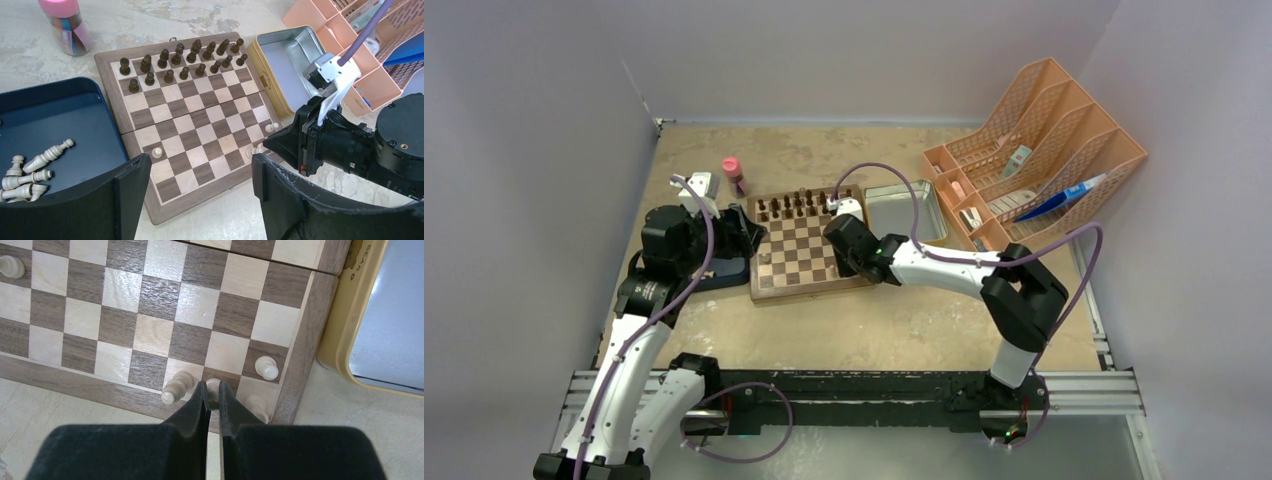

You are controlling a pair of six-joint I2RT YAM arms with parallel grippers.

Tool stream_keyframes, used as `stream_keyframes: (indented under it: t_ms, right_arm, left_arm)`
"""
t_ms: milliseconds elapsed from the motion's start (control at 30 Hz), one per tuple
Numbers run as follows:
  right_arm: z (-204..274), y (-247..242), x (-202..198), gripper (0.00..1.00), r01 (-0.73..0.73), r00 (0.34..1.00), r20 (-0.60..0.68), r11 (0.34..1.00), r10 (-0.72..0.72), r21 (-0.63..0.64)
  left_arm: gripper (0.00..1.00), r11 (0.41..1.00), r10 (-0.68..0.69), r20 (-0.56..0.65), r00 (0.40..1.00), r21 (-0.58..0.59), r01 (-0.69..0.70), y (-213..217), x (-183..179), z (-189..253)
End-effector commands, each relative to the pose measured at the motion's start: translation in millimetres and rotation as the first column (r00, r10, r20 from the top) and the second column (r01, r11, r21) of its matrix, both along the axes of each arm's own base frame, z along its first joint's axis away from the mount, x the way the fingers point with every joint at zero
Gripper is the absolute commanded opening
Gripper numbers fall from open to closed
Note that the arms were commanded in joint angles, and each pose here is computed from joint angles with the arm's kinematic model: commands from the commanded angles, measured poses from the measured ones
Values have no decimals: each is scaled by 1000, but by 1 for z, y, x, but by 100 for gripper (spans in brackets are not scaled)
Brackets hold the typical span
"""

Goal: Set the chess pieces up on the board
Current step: Place the chess piece on the chessboard.

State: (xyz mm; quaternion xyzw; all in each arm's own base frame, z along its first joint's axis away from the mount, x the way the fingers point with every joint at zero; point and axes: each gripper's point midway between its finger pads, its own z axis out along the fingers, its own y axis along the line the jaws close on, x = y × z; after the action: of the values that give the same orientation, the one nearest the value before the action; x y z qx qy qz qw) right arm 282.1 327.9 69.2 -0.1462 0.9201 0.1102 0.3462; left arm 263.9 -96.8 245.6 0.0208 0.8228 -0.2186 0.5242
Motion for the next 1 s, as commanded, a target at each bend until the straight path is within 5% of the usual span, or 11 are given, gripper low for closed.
stream_keyframes:
  t_ms: [0, 967]
  right_arm:
    - [14, 3, 7, 7, 21, 1000, 6, 1000, -21, 13]
    - [8, -1, 11, 13, 48, 999, 7, 998, -47, -44]
  left_arm:
    - [73, 1000, 3, 43, 999, 9, -4, 2, 3, 8]
    - [73, 1000, 5, 42, 999, 8, -6, 2, 3, 8]
